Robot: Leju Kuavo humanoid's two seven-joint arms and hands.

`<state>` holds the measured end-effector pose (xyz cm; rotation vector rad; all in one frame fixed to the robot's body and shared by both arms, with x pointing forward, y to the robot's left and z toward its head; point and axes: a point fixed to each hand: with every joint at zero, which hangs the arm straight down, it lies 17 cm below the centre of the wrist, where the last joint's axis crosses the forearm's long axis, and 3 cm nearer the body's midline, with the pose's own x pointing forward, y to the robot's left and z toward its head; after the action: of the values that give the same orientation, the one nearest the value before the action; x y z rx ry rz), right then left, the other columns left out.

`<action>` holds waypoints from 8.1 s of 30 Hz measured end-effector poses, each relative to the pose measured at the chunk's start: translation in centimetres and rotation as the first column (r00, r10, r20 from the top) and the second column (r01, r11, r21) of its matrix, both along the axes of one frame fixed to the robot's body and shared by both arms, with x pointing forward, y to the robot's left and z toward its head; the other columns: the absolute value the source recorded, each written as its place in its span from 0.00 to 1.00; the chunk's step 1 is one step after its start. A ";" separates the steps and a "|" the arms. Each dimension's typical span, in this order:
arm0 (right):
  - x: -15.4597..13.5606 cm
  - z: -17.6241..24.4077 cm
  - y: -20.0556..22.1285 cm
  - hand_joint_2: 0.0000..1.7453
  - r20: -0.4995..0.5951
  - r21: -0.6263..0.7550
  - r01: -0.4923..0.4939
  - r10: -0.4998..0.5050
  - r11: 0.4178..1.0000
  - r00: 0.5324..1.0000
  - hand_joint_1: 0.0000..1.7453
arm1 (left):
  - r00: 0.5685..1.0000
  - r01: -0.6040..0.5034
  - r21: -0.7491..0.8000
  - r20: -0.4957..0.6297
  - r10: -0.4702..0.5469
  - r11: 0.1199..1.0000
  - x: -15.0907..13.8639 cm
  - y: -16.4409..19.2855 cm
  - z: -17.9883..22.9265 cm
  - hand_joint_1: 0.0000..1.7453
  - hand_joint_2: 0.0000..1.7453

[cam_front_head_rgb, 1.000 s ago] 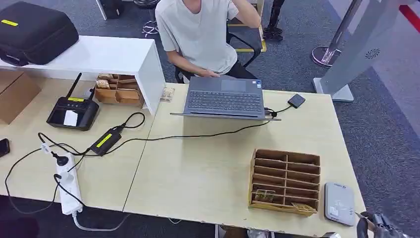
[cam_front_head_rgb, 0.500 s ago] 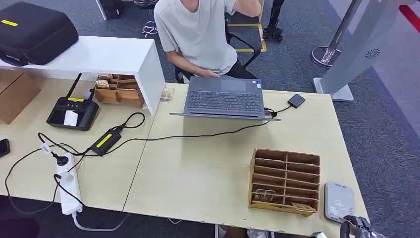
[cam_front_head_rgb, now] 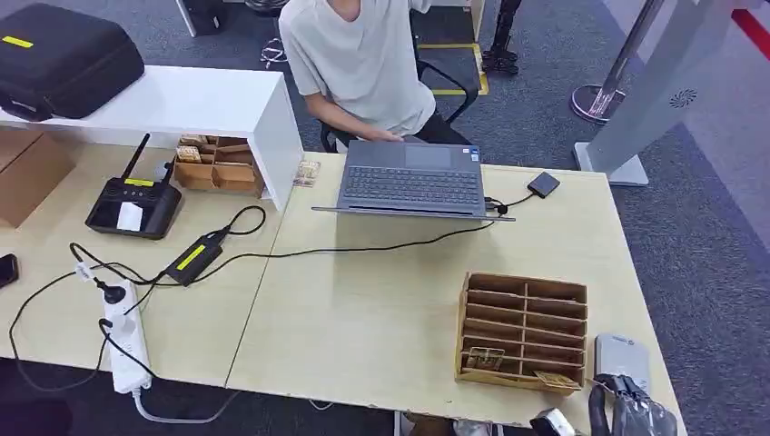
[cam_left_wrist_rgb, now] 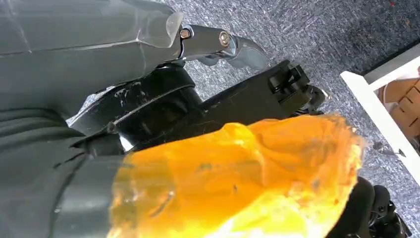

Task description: Pass the card to the sensor for recognition and then transmit it.

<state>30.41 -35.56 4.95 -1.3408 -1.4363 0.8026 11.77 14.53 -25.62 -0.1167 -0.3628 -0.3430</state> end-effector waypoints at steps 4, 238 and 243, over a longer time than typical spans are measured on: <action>0.2 0.1 0.2 1.00 0.005 0.006 0.001 -0.001 1.000 1.000 1.00 | 1.000 0.000 0.000 0.000 0.000 1.000 0.0 0.0 0.0 0.00 0.00; 13.1 29.8 13.3 1.00 0.564 -0.429 -0.121 0.371 0.895 0.738 0.00 | 0.991 0.134 -0.032 -0.023 -0.134 0.991 0.3 -1.0 0.4 0.00 1.00; 11.8 29.9 13.1 1.00 0.576 -0.417 -0.123 0.367 0.901 0.731 0.00 | 0.991 0.130 -0.033 -0.023 -0.131 0.991 0.3 -1.0 0.4 0.00 1.00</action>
<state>42.19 -22.45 34.84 -1.8429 -2.1303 0.8383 12.07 13.54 -25.24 -0.1762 -0.3362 -0.4646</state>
